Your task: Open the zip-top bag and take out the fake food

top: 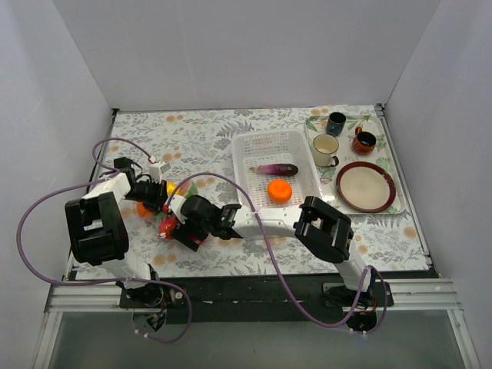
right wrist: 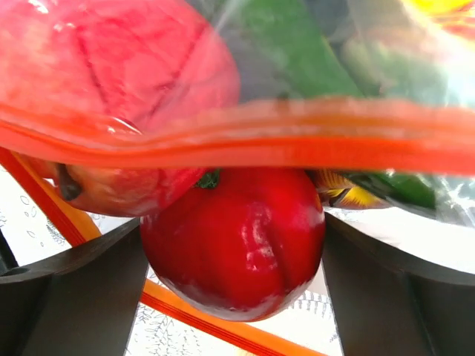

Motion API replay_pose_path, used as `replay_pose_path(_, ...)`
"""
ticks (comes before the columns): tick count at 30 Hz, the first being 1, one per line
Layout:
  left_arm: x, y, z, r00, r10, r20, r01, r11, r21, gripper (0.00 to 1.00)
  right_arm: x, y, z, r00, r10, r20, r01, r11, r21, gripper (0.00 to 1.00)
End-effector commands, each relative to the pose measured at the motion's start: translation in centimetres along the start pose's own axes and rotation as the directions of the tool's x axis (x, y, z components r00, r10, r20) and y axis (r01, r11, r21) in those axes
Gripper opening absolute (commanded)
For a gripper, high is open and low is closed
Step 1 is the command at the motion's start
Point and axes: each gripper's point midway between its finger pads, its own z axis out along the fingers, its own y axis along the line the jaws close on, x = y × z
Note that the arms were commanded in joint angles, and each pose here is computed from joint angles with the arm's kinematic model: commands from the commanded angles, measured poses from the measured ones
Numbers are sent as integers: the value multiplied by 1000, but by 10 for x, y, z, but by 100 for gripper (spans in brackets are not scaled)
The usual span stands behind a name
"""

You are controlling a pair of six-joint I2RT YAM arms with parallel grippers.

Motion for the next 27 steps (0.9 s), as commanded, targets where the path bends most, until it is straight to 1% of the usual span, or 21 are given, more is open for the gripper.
replay_pose_path(1,35,11,4,994,-25,-108,19,998,-53,2,-2,3,-6,1000,18,25,-18,1000,-19,88)
replay_pose_path(2,34,11,5,994,-24,-106,18,998,-53,2,-5,1,-9,999,22,34,-22,1000,-16,81)
replay_pose_path(3,34,12,5,994,-27,-106,21,998,-56,2,-15,-4,-17,998,25,64,-25,1000,-1,64)
replay_pose_path(5,34,12,5,994,-29,-106,23,998,-58,1,-29,-11,-29,994,23,103,-26,999,25,46)
replay_pose_path(6,34,14,5,994,-28,-104,22,998,-64,1,-45,-16,-45,989,18,146,-25,999,45,28)
replay_pose_path(7,34,14,5,994,-31,-108,24,998,-66,2,-52,-18,-54,986,13,167,-23,998,57,17)
replay_pose_path(8,34,15,5,994,-31,-105,24,997,-71,2,-59,-22,-64,982,11,188,-25,997,74,11)
replay_pose_path(9,33,17,5,994,-33,-107,24,996,-81,1,-75,-30,-86,971,11,238,-39,993,114,8)
replay_pose_path(11,34,21,6,993,-38,-108,28,995,-97,1,-76,-38,-105,966,-14,257,-27,988,154,9)
replay_pose_path(12,34,23,6,993,-43,-105,32,994,-108,1,-87,-49,-128,954,-17,298,-44,980,195,9)
replay_pose_path(13,34,25,7,993,-53,-108,41,992,-117,1,-78,-56,-134,958,-13,288,-53,973,222,10)
replay_pose_path(16,35,24,9,990,-82,-112,69,991,-114,1,-72,-95,-169,946,27,324,-145,927,346,9)
replay_pose_path(17,35,25,9,990,-89,-111,76,991,-114,1,-57,-119,-180,943,67,326,-200,896,397,4)
replay_pose_path(18,35,25,10,990,-92,-111,80,990,-114,1,-48,-136,-186,939,99,330,-245,866,436,1)
replay_pose_path(19,36,24,10,989,-102,-111,90,990,-111,1,-36,-148,-189,928,160,335,-305,843,442,1)
replay_pose_path(20,36,23,11,988,-104,-113,92,990,-106,1,-13,-174,-194,922,214,324,-355,802,481,1)
replay_pose_path(22,37,21,10,988,-106,-112,94,990,-101,1,12,-192,-193,900,310,307,-429,758,492,1)
replay_pose_path(23,38,20,11,988,-103,-113,93,991,-94,1,28,-206,-192,894,345,284,-446,731,516,1)
replay_pose_path(25,39,16,10,989,-95,-113,87,993,-78,1,40,-212,-187,892,376,250,-452,721,525,3)
replay_pose_path(26,38,15,10,990,-91,-111,84,994,-68,1,48,-215,-180,900,384,206,-432,723,540,29)
replay_pose_path(27,38,14,10,990,-90,-111,83,994,-66,1,50,-216,-177,904,384,189,-422,721,551,44)
